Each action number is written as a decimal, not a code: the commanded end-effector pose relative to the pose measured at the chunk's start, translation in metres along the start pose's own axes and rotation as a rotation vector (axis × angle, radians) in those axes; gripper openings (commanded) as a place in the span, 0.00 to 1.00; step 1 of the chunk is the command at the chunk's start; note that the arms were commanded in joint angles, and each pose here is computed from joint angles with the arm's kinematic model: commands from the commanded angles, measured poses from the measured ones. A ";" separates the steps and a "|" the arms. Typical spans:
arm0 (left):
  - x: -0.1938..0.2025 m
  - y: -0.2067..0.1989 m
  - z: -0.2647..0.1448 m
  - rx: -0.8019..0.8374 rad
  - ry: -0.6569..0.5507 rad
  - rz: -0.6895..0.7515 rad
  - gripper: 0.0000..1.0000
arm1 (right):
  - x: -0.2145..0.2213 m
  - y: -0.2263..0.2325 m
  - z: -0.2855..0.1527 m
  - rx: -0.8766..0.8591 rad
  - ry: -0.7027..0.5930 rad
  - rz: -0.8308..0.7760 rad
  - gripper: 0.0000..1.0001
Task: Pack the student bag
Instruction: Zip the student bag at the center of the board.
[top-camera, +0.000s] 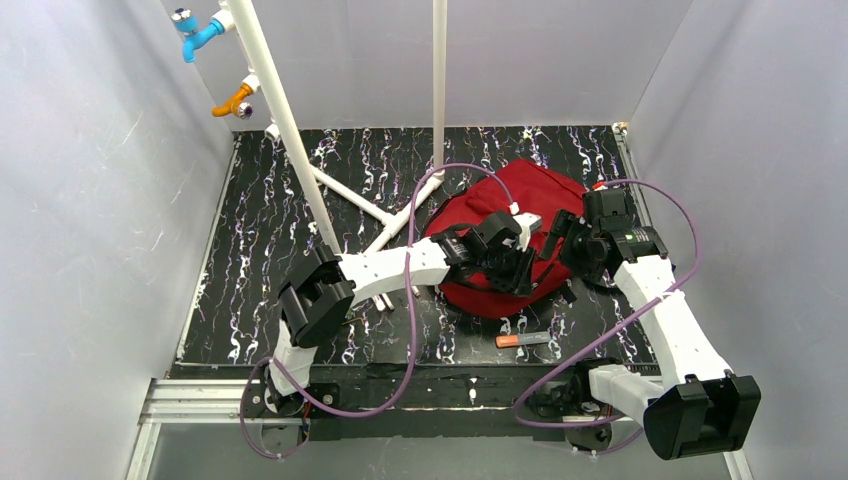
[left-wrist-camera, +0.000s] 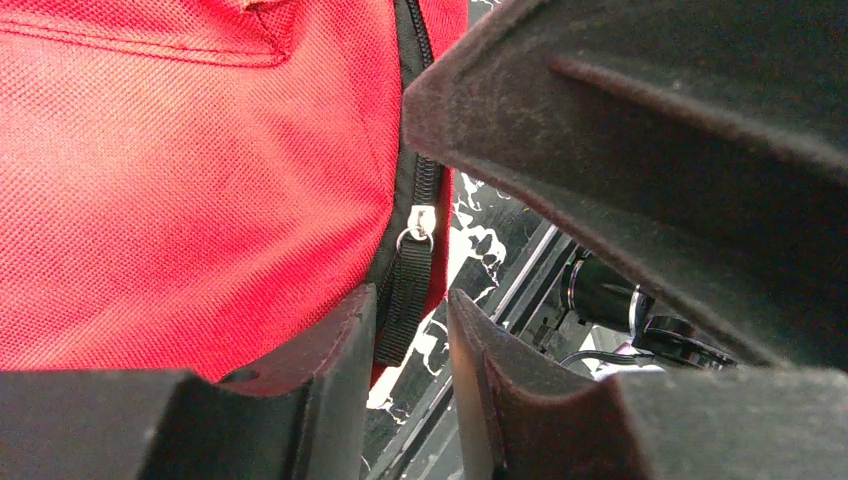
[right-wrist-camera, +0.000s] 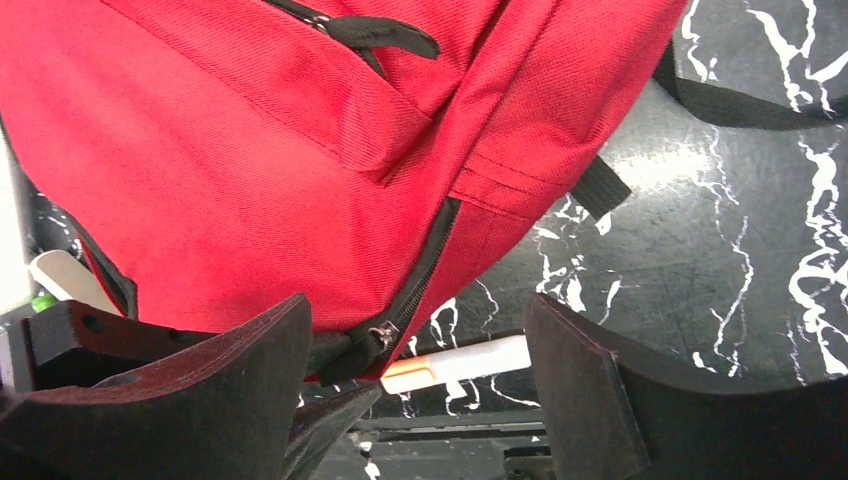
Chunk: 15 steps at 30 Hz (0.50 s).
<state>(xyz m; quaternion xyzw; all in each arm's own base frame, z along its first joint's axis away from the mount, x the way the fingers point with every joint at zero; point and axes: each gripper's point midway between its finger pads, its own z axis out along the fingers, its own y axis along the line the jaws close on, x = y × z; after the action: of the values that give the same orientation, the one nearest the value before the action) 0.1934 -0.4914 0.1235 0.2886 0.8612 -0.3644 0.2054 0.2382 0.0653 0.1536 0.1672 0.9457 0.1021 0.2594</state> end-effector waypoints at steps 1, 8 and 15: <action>-0.011 -0.008 -0.008 0.010 -0.015 -0.001 0.29 | -0.004 0.011 0.002 -0.064 -0.026 0.028 0.85; -0.009 -0.007 -0.007 0.012 -0.005 0.036 0.04 | 0.002 -0.005 0.001 0.019 -0.004 0.023 0.87; -0.008 -0.013 -0.013 0.051 -0.006 0.077 0.00 | 0.019 -0.013 0.004 0.052 0.059 0.026 0.87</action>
<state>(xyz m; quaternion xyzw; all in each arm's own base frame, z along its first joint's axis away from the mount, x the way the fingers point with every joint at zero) 0.1929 -0.4900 0.1210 0.3065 0.8570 -0.3596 0.2056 0.2285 0.0623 0.1420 0.1797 0.9503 0.0910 0.2374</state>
